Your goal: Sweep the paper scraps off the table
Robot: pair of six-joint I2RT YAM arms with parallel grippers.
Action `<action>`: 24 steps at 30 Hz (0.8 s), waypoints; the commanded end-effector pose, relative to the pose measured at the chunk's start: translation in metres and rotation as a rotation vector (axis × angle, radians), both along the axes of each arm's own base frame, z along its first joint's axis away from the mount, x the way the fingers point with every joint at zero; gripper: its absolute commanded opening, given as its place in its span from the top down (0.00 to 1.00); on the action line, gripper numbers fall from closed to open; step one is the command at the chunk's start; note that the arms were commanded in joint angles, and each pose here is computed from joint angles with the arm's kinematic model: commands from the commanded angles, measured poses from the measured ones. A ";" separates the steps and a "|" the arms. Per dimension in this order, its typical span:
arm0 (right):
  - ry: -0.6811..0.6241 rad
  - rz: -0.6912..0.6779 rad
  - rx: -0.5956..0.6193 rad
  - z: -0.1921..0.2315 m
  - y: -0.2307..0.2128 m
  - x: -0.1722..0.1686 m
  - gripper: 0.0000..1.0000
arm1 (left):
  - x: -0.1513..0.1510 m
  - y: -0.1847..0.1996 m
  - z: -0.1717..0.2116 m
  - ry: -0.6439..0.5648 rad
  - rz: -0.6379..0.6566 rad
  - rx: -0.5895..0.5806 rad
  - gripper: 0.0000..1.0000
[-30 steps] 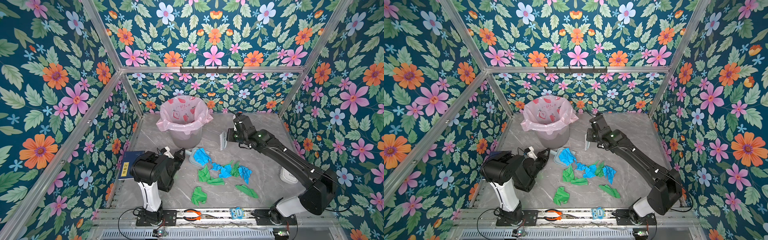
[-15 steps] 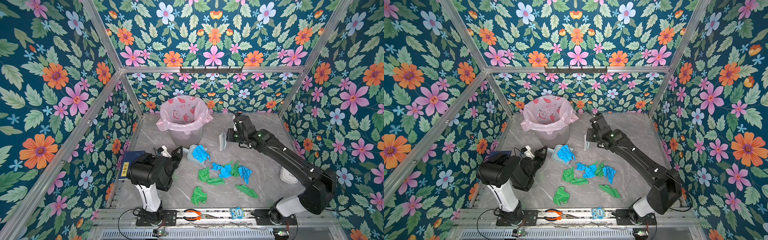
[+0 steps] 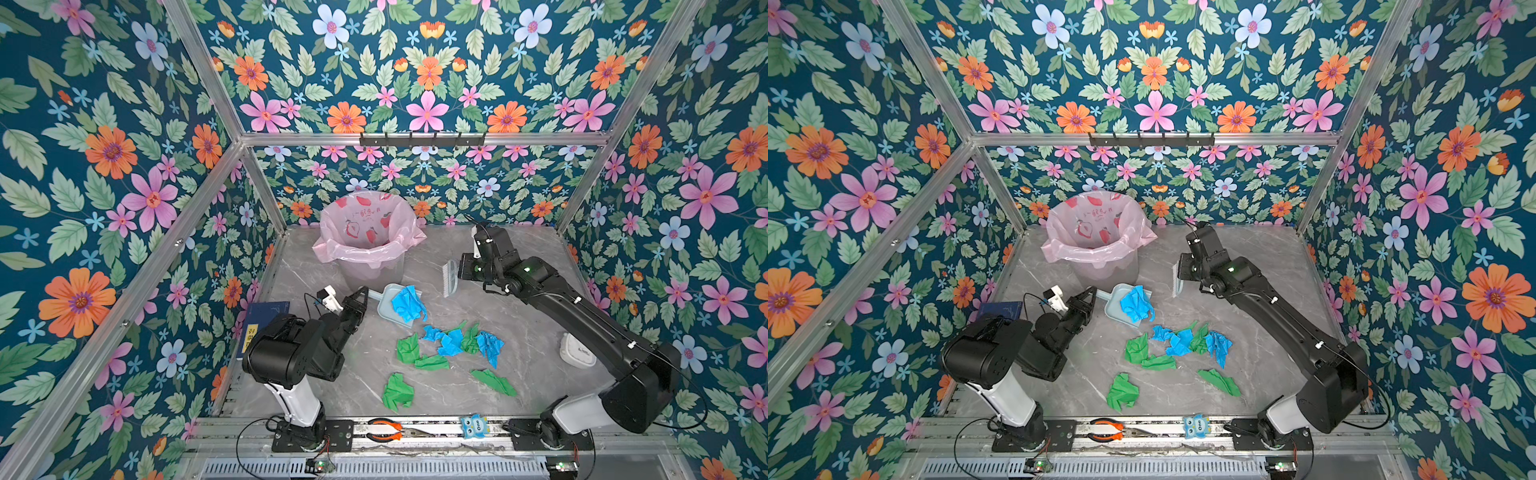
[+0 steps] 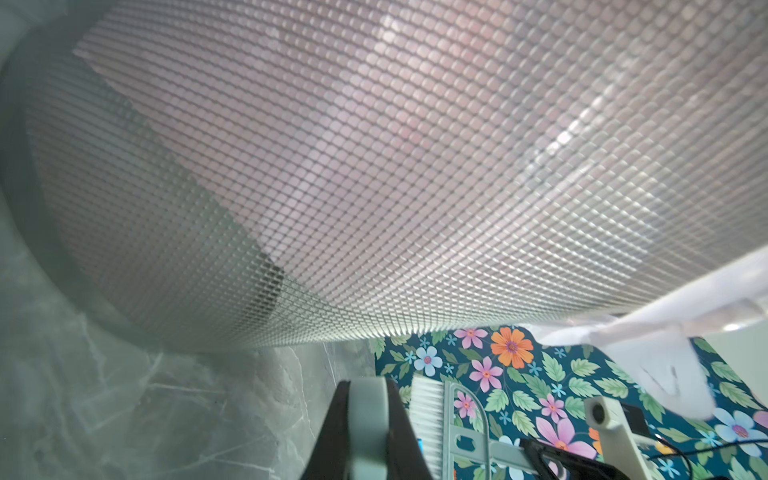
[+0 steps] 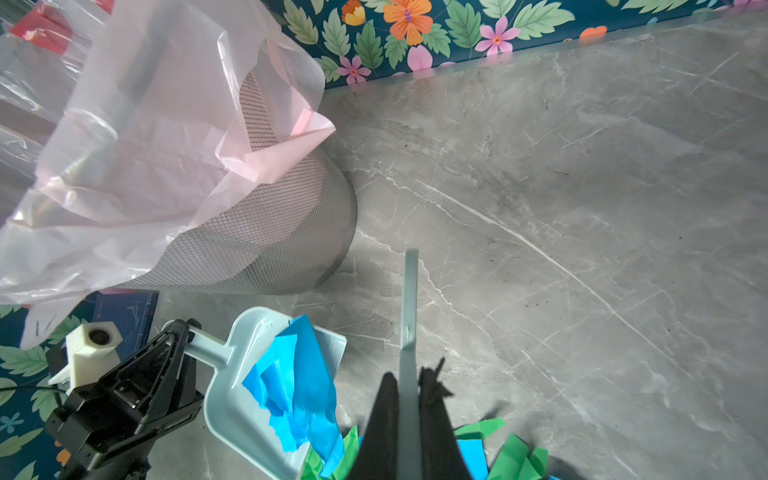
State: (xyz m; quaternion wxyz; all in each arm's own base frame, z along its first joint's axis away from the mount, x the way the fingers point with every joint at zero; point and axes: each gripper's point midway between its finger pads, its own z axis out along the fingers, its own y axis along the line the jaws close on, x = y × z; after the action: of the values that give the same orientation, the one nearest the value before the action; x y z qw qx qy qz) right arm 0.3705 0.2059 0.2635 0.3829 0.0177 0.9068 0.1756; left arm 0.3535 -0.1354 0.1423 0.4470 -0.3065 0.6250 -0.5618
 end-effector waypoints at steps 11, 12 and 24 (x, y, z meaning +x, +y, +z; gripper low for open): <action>-0.034 -0.011 0.012 0.016 -0.015 -0.002 1.00 | -0.020 -0.008 0.037 -0.016 -0.077 -0.121 1.00; -0.033 -0.008 0.013 0.016 -0.014 -0.002 1.00 | -0.020 -0.008 0.040 -0.019 -0.079 -0.114 1.00; -0.003 0.026 0.071 0.013 -0.008 -0.015 1.00 | -0.015 -0.011 0.083 -0.032 -0.082 -0.083 1.00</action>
State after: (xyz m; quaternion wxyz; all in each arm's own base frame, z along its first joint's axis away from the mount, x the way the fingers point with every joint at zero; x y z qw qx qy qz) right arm 0.3583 0.1978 0.2744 0.3818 0.0158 0.9008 0.2062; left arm 0.3364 -0.1432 0.2262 0.4298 -0.2883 0.5937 -0.6161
